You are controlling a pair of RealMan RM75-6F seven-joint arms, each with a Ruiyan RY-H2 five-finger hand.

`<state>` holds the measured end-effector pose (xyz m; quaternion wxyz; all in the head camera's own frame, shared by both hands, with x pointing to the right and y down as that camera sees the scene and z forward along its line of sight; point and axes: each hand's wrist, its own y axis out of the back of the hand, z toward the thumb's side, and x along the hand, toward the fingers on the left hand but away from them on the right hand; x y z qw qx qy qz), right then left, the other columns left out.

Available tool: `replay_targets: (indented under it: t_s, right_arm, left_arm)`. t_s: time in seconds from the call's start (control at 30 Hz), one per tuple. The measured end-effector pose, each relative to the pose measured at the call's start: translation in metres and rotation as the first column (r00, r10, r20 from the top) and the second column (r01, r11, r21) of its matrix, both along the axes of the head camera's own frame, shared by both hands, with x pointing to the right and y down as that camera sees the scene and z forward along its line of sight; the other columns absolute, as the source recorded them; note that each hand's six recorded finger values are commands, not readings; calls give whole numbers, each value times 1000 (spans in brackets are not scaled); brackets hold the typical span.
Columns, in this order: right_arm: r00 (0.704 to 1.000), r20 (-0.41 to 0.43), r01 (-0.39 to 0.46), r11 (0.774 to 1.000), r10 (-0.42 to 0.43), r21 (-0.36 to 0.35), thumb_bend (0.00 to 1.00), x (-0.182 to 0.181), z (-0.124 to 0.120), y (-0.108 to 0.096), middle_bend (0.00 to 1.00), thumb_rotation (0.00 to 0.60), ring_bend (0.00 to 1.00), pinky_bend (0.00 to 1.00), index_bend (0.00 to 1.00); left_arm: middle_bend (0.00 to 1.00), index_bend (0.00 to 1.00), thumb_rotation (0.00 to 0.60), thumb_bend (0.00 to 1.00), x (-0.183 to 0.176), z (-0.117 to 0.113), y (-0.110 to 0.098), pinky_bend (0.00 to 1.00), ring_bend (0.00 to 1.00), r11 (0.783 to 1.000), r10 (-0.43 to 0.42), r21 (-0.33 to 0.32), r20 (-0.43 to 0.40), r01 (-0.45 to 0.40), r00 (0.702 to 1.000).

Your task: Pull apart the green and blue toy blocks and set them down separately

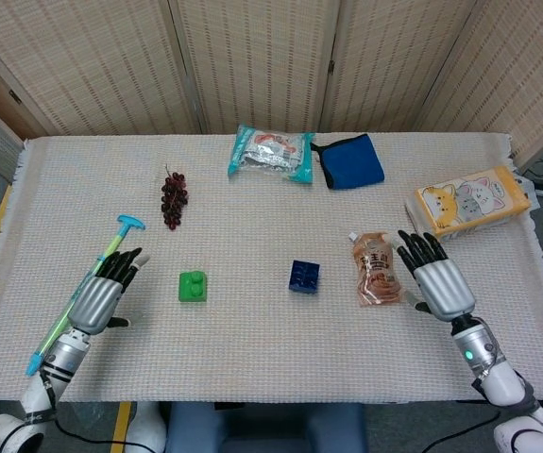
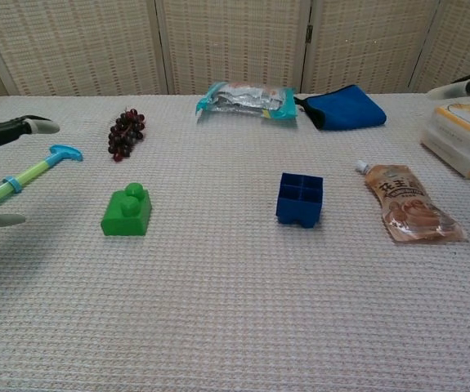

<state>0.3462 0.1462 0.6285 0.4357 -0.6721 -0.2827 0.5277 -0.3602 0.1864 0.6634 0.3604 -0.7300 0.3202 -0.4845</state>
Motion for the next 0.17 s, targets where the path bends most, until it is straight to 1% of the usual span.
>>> replay_targets:
  t_s: [0.03,0.07,0.13,0.17]
  right_arm:
    - [999,-47,-24,999,26,45,340,9,-6,6,0,600,0,0,0]
    - [995,-81,-44,996,50,75,340,15,-11,11,0,600,0,0,0]
    - [982,-147,-100,988,118,122,340,29,-19,27,0,600,0,0,0]
    - [976,-167,-120,984,141,129,341,33,-22,34,0,600,0,0,0]
  left_arm:
    - [0,0,600,234,-8,-7,4,0,0,1000,-1,20,34,1,999]
    - [0,0,600,234,-18,-17,11,0,0,999,-10,47,76,6,997]
    - [0,0,600,234,-34,-33,23,0,0,996,-38,80,138,27,990]
    - [0,0,600,234,-46,-42,31,0,0,994,-63,96,176,47,982]
